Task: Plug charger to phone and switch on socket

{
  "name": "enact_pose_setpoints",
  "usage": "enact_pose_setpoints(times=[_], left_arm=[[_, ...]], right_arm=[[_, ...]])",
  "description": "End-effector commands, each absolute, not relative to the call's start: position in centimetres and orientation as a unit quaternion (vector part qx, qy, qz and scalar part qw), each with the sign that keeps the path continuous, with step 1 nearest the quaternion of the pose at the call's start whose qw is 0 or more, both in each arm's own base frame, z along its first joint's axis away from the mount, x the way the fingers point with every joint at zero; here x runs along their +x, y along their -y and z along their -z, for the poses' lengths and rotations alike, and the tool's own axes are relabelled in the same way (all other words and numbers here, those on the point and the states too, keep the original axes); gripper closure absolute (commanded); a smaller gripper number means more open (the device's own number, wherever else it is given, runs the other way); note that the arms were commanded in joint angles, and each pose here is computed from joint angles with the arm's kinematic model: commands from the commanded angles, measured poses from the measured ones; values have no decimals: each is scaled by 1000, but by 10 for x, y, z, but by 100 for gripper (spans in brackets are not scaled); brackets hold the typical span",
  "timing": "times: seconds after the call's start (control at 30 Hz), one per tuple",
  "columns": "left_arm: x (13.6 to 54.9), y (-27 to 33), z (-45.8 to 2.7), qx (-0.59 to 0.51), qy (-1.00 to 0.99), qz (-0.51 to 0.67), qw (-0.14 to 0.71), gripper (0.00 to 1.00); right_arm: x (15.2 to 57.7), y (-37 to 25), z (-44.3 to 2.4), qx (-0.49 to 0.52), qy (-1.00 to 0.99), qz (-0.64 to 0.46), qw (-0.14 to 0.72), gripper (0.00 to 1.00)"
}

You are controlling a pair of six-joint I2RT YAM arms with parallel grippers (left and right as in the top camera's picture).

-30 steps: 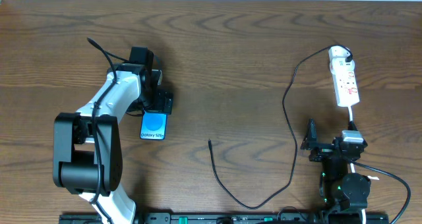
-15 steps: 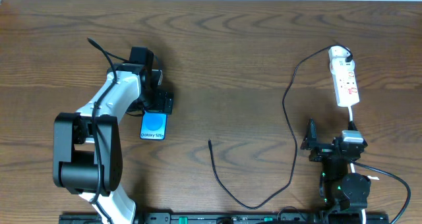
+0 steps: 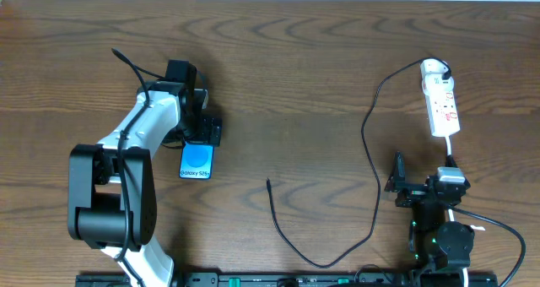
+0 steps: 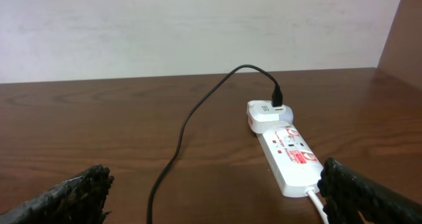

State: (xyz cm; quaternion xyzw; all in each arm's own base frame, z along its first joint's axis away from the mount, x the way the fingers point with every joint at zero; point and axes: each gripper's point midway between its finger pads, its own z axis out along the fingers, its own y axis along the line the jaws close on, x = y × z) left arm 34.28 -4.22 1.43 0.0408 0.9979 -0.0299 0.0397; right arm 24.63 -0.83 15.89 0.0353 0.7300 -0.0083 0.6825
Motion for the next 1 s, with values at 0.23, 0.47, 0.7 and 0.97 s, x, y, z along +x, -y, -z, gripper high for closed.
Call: enact_pose_setpoints(times=[0.23,0.47,0.7,0.97], left_arm=[[335,45,-4,38,-998,36,29,1],[327,43,7,37,-998,36,23,1],[330,44,8,38,-998,36,31,1],[328,44,9,38,-998,36,28,1]], right_arm=[[246,9,-159,41,-729,5,683,1],[246,9,-159,42,-729,6,683,1],[246,8,-159,41,-729,5,683,1],[246,9,-159,41,-729,5,683,1]])
